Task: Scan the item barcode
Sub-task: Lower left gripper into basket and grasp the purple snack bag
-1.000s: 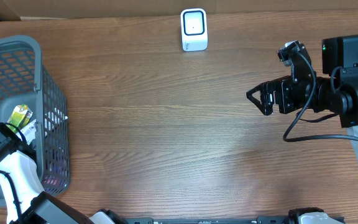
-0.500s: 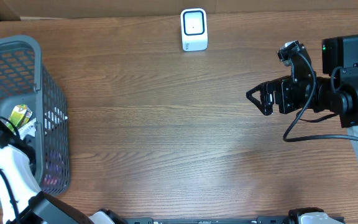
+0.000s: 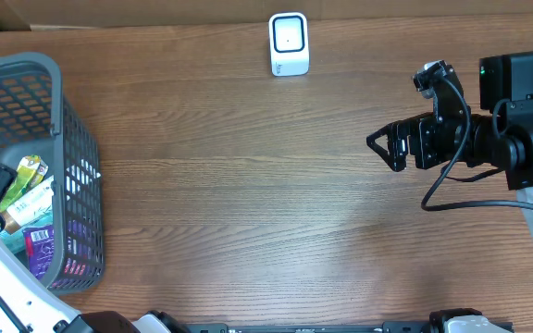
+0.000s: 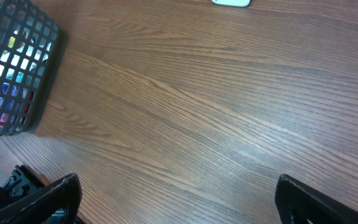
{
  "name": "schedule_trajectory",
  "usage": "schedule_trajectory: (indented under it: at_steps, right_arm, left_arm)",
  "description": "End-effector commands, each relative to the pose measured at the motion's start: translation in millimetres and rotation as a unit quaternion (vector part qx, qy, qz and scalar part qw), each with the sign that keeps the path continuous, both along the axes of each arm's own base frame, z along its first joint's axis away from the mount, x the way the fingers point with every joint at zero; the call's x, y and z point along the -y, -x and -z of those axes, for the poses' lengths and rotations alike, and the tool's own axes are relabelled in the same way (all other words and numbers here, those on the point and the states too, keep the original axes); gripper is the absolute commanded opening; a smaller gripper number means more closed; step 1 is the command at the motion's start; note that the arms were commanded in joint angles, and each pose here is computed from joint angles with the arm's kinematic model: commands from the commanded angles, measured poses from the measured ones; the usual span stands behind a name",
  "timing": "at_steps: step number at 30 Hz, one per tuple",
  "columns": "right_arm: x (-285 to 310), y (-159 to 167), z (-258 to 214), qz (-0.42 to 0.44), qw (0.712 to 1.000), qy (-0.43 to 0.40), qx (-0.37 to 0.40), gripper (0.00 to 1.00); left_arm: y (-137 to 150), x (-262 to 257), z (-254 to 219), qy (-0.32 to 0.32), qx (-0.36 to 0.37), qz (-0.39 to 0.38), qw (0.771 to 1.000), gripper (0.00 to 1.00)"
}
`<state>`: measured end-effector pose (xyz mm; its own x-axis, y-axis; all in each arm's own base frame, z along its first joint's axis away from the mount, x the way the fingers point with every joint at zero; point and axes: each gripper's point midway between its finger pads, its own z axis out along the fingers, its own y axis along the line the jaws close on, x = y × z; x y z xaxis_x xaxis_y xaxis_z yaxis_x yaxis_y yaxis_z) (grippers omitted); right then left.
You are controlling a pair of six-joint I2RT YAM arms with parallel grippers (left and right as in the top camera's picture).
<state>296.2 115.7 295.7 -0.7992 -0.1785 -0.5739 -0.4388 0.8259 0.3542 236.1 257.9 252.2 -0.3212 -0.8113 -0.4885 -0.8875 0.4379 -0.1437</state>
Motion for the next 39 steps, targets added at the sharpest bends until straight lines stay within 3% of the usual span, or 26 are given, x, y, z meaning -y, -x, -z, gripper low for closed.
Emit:
schedule_trajectory:
  at_steps: [1, 3, 12, 18, 30, 39]
  right_arm:
    - [-0.6, -1.9, -11.4, -0.003, 1.000, -0.004, 0.020, 1.00]
    - [-0.5, -1.9, -11.4, -0.003, 1.000, -0.004, 0.020, 1.00]
    - [-0.4, -2.1, -11.5, -0.003, 1.000, -0.004, 0.021, 1.00]
    - [-0.4, -1.9, -11.4, -0.003, 1.000, -0.004, 0.020, 1.00]
    - [-0.4, -2.1, -11.5, -0.003, 1.000, -0.004, 0.021, 1.00]
    - [-0.6, -4.2, -11.0, -0.003, 1.000, -0.004, 0.022, 1.00]
  left_arm:
    - [6.1, 2.2, 22.5, 0.022, -0.028, -0.002, 0.999, 0.91]
    - [12.1, 3.0, 42.5, 0.042, -0.046, -0.008, 0.998, 1.00]
    - [24.9, 6.1, 123.2, 0.117, -0.125, 0.000, 0.985, 1.00]
    - [44.6, -1.6, 156.6, 0.131, -0.212, -0.016, 0.968, 1.00]
    - [65.9, -7.1, 181.4, 0.138, -0.292, -0.030, 0.946, 1.00]
    - [65.0, -5.9, 203.5, 0.137, -0.288, -0.029, 0.947, 1.00]
